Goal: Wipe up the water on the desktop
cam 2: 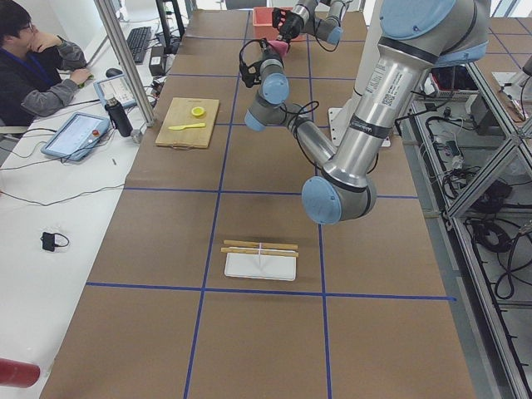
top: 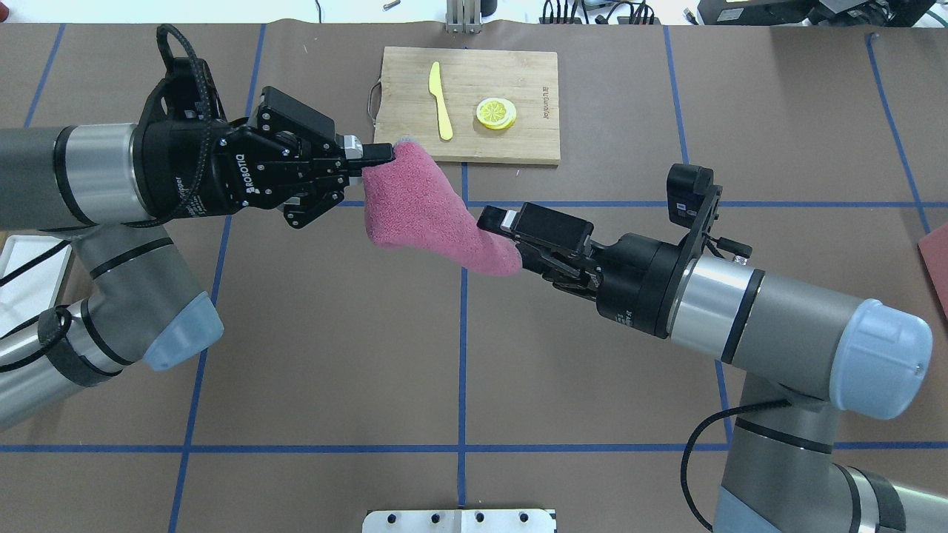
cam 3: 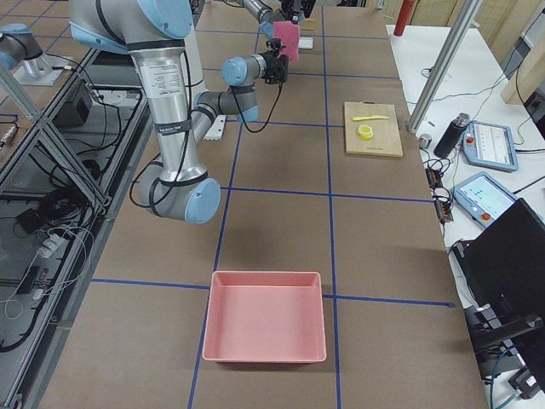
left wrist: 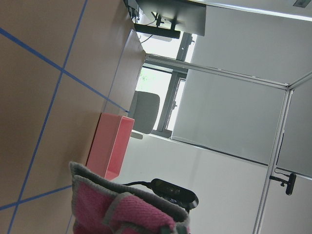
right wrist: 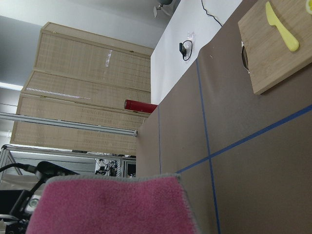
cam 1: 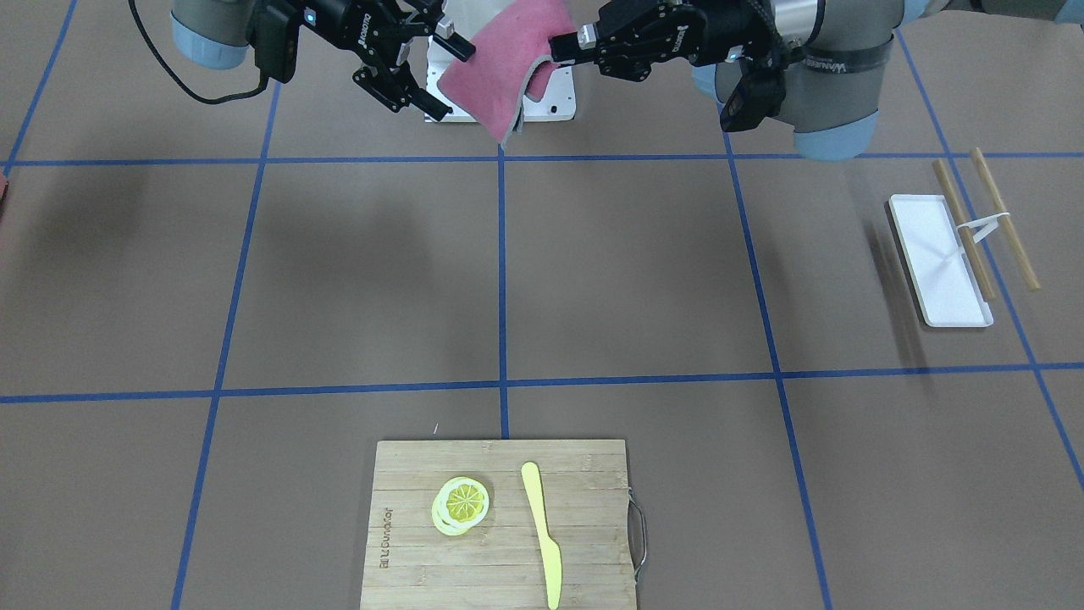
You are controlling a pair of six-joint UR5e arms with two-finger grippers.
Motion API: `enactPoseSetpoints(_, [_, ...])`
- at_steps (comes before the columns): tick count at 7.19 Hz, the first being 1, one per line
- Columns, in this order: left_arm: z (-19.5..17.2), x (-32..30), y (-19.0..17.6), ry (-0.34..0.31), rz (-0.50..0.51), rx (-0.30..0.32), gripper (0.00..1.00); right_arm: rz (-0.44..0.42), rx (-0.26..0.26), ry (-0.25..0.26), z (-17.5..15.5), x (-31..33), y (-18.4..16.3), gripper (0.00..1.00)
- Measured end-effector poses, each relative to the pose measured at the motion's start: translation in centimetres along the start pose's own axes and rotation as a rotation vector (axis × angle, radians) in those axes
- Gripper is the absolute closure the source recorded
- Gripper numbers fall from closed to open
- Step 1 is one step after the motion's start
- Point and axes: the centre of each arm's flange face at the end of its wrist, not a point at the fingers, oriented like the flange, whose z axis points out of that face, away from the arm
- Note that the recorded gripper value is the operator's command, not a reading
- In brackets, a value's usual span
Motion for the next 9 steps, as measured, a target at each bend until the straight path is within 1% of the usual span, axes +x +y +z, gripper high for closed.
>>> enactPoseSetpoints(2, [0.02, -0.04, -0.11, 0.002, -0.002, 0.005, 1.00, 0.009, -0.001, -0.003, -0.03, -0.13, 0.08, 0.45])
enactPoseSetpoints(3, [0.03, -0.09, -0.14, 0.002, -0.003, 0.006, 1.00, 0.018, -0.002, -0.005, -0.05, -0.20, 0.10, 0.60])
enactPoseSetpoints(4, [0.07, -0.11, -0.14, 0.002, -0.003, 0.006, 1.00, 0.029, -0.003, -0.007, -0.08, -0.32, 0.13, 0.77])
enactPoseSetpoints(5, [0.09, -0.12, -0.14, 0.002, -0.003, 0.006, 1.00, 0.039, -0.004, -0.011, -0.18, -0.51, 0.15, 0.96])
enactPoseSetpoints(6, [0.11, -0.12, -0.14, 0.002, -0.003, 0.005, 1.00, 0.044, -0.006, -0.015, -0.29, -0.70, 0.20, 1.00])
enactPoseSetpoints(9, [0.01, -0.09, -0.12, 0.005, -0.001, 0.003, 1.00, 0.046, -0.008, -0.020, -0.30, -0.91, 0.26, 1.00])
